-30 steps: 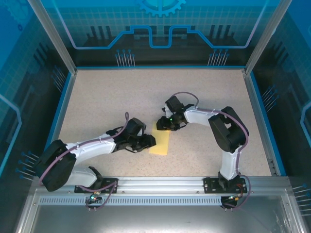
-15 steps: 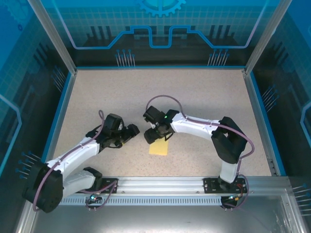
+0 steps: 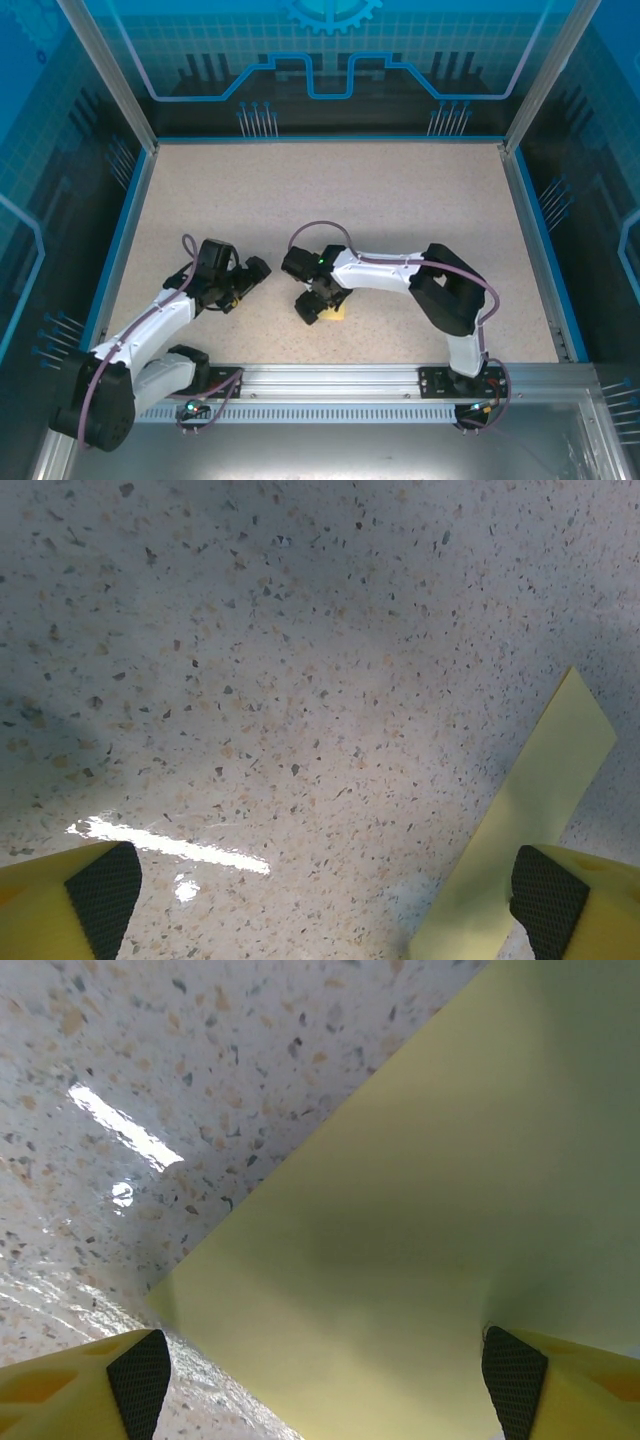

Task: Fold a paper plane with a square sheet of paper (pick it up from the middle)
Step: Fold the triangle a second time at the center of the table.

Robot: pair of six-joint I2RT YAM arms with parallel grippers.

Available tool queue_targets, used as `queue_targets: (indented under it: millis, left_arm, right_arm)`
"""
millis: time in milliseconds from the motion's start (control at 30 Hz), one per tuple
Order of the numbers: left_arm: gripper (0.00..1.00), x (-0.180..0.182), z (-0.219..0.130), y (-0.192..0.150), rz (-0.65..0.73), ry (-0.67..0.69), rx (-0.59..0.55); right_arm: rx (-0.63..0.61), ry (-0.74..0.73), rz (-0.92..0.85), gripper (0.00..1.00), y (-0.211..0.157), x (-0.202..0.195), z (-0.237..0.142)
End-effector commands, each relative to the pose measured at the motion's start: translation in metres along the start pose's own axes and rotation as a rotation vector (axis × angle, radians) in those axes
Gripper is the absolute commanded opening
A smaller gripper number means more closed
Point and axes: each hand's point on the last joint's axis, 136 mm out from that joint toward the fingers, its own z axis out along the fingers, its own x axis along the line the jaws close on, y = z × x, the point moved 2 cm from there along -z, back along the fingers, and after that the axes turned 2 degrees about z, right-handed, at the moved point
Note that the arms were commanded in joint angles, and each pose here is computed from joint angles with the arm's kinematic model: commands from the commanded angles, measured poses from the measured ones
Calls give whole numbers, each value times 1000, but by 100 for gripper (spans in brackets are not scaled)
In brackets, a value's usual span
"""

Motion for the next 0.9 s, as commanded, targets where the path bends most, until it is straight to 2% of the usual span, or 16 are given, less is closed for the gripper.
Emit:
queue_targets:
  millis: [0, 267, 533, 667, 867]
  left_arm:
    - [99, 7, -1, -3, 7, 20, 11]
    - [99, 8, -1, -5, 6, 20, 20]
    - [99, 8, 0, -5, 2, 16, 23]
    - [99, 8, 0, -5, 2, 16, 24]
    - [99, 8, 0, -6, -1, 16, 25]
  right_arm:
    - [15, 59, 11, 86, 4, 11, 1]
    - [53, 71, 71, 87, -1, 0, 13]
    - [129, -53, 102, 86, -13, -19, 30]
    - [174, -120, 110, 83, -21, -28, 39]
    - [192, -86, 116, 78, -25, -25, 46]
